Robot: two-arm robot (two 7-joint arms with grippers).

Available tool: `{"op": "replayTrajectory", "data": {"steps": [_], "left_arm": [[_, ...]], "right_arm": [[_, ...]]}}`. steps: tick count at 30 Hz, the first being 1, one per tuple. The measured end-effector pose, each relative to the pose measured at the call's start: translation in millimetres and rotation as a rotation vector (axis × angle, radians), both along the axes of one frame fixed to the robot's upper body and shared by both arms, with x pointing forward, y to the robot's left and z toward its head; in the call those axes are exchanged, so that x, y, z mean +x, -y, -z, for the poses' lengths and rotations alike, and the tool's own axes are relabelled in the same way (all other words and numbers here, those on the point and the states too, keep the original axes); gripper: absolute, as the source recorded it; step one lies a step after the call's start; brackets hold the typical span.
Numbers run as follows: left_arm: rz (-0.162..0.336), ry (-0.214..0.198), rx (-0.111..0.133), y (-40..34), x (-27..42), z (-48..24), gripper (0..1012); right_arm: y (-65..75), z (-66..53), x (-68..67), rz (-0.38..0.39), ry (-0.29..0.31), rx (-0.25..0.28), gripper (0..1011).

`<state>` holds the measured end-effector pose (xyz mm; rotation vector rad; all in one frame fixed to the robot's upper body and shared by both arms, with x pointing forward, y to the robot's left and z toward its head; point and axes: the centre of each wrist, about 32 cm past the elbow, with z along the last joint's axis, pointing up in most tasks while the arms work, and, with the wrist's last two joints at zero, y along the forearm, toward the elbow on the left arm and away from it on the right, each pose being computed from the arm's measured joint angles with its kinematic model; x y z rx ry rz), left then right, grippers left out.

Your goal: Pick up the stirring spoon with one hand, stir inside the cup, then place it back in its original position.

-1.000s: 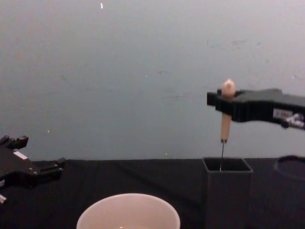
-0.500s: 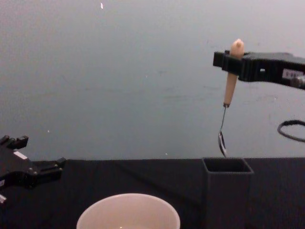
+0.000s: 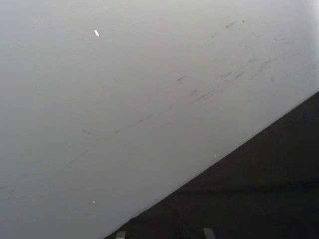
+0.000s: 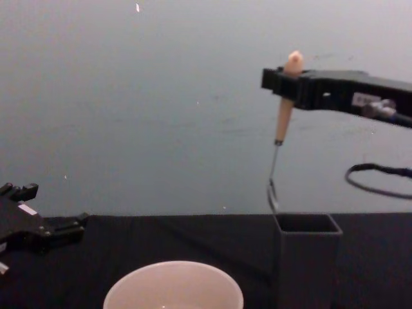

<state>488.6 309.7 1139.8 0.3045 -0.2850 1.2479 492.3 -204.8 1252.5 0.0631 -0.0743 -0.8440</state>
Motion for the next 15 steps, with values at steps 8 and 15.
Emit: {"op": "replayTrajectory", "data": {"steps": [8, 15], "left_arm": [[0.000, 0.000, 0.000, 0.0, 0.0, 0.0, 1001], [0.000, 0.000, 0.000, 0.0, 0.0, 0.0, 1001]], "right_arm": [[-16.3, 6.8, -5.0, -0.081, -0.006, 0.004, 197], [-28.3, 15.5, -9.8, -0.149, -0.015, -0.004, 197]]}}
